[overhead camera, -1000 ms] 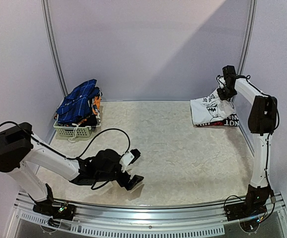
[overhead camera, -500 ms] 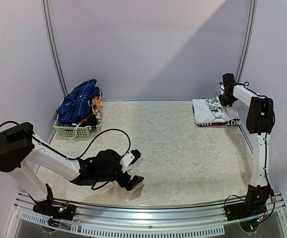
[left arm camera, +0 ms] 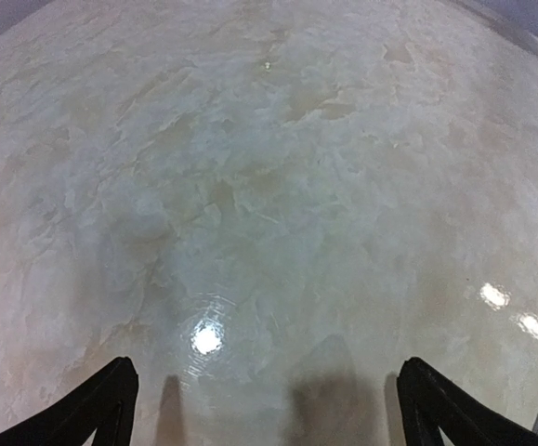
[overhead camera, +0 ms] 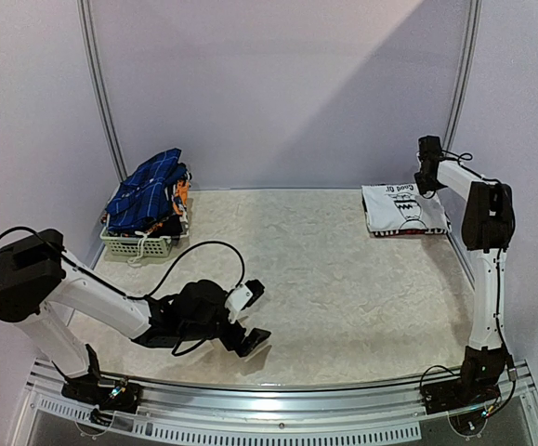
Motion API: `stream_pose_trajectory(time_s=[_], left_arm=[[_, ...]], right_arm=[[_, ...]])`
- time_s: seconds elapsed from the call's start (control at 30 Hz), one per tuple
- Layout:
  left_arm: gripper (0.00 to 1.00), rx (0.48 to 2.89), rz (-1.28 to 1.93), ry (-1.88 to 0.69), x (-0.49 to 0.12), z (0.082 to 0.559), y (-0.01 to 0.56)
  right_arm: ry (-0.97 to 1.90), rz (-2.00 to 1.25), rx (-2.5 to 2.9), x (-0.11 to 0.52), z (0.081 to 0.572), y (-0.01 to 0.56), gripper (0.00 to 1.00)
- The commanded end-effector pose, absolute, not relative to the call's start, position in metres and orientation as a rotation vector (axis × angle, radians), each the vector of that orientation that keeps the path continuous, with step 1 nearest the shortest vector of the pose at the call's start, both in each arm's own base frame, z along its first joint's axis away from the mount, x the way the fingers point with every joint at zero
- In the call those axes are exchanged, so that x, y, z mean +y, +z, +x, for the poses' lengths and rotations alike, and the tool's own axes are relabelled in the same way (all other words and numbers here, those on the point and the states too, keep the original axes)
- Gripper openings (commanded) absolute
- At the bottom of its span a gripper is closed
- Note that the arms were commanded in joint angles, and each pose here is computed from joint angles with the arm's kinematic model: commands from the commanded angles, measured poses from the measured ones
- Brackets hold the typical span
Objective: Fold and stack the mixed laundry pile
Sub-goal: Place the square-folded T-shirt at the corner of the board, then smooth out the square-folded T-shirt at the corner of the board.
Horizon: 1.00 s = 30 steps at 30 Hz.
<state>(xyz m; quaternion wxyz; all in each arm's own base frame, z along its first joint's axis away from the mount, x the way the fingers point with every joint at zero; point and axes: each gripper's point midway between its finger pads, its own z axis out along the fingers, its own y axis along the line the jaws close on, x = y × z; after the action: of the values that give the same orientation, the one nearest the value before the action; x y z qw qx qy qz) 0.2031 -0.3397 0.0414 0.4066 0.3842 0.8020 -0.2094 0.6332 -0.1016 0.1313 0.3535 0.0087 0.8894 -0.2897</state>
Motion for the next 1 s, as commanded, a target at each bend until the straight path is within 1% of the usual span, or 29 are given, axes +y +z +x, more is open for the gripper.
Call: stream_pose_trajectory(time_s=[0.0, 0.1, 0.23, 0.3, 0.33, 0.4, 0.43, 0.53, 0.67, 0.73, 0.97], left_arm=[[0.99, 2.028, 0.949, -0.544, -0.341, 0.208, 0.041], [1.0, 2.027, 0.952, -0.554, -0.342, 0.207, 0.042], [1.0, 2.021, 0.946, -0.565, -0.345, 0.208, 0.044], [1.0, 2.021, 0.946, -0.57, -0.347, 0.208, 0.045], [1.0, 2.02, 0.944, -0.575, -0.348, 0.208, 0.047], [0.99, 2.023, 0.945, -0.579, -0.348, 0.207, 0.047], [0.99, 2.025, 0.946, -0.579, -0.348, 0.207, 0.048], [1.0, 2.031, 0.948, -0.572, -0.345, 0.206, 0.048], [1.0, 2.033, 0.952, -0.569, -0.344, 0.206, 0.05], [1.0, 2.031, 0.952, -0.577, -0.346, 0.206, 0.05], [1.0, 2.039, 0.956, -0.609, -0.355, 0.205, 0.05]], right_arm=[[-0.777, 0.237, 2.203, -0.118, 0.636, 0.153, 0.69], [-0.673, 0.305, 2.198, -0.111, 0.634, 0.164, 0.73], [-0.39, 0.383, 2.241, -0.082, 0.625, 0.176, 0.75], [-0.211, 0.438, 2.288, -0.063, 0.616, 0.167, 0.77], [-0.159, 0.462, 2.331, -0.056, 0.608, 0.151, 0.78], [-0.048, 0.518, 2.343, -0.044, 0.595, 0.148, 0.78], [-0.02, 0.548, 2.382, -0.04, 0.583, 0.129, 0.78], [0.006, 0.595, 2.424, -0.037, 0.555, 0.117, 0.77], [-0.085, 0.623, 2.478, -0.045, 0.52, 0.103, 0.74], [-0.117, 0.623, 2.497, -0.048, 0.508, 0.097, 0.71], [-0.129, 0.628, 2.492, -0.062, 0.516, 0.086, 0.62]])
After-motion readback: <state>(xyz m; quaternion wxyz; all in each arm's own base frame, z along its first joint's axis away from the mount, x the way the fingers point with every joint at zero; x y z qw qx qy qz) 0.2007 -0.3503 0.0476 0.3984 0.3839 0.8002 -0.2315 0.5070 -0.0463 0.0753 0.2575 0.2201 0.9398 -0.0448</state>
